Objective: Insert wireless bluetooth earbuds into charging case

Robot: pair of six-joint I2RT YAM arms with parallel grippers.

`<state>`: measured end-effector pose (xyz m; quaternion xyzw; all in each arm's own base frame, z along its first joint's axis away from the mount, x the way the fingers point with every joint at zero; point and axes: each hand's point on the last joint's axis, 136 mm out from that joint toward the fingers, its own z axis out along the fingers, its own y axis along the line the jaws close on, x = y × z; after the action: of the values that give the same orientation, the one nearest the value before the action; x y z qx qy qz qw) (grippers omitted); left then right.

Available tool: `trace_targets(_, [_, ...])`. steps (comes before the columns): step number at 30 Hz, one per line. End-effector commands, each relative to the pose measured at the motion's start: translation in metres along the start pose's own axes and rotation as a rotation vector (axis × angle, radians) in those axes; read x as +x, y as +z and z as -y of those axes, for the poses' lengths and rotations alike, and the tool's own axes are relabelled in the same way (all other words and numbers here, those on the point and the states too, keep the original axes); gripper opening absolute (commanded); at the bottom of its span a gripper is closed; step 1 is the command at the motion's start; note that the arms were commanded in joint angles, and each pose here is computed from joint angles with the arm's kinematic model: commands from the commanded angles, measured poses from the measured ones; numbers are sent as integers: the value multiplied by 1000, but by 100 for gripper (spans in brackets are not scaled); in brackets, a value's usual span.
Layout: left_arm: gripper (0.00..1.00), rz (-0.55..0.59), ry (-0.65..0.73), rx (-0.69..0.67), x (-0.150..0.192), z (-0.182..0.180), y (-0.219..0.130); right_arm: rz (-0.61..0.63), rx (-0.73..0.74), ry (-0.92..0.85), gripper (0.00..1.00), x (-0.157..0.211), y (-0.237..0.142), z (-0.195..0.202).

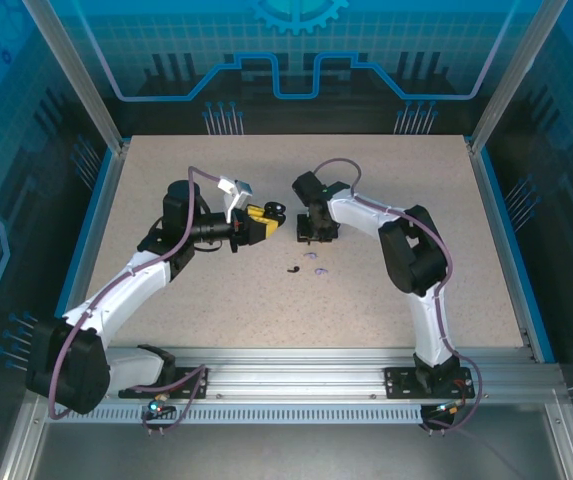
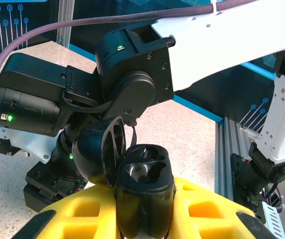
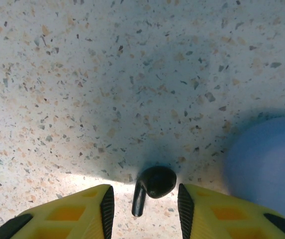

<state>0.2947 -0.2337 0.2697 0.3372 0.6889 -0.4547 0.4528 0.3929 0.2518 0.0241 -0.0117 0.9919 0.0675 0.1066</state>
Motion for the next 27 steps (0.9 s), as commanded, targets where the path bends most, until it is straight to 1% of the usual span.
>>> trace_targets(1, [22,20,14,7,-8,3,-4,-23,28,9,41,4,7,-2])
trace_targets(14, [22,18,10,7,-8,3,-4,-44,54,3,40,9,17,3])
trace_targets(21, [22,18,10,9,-9,4,-4,-36,65,19,36,7,21,4])
trace_targets(27, [22,18,11,9,-10,4,-4,-37,78,25,36,5,24,6])
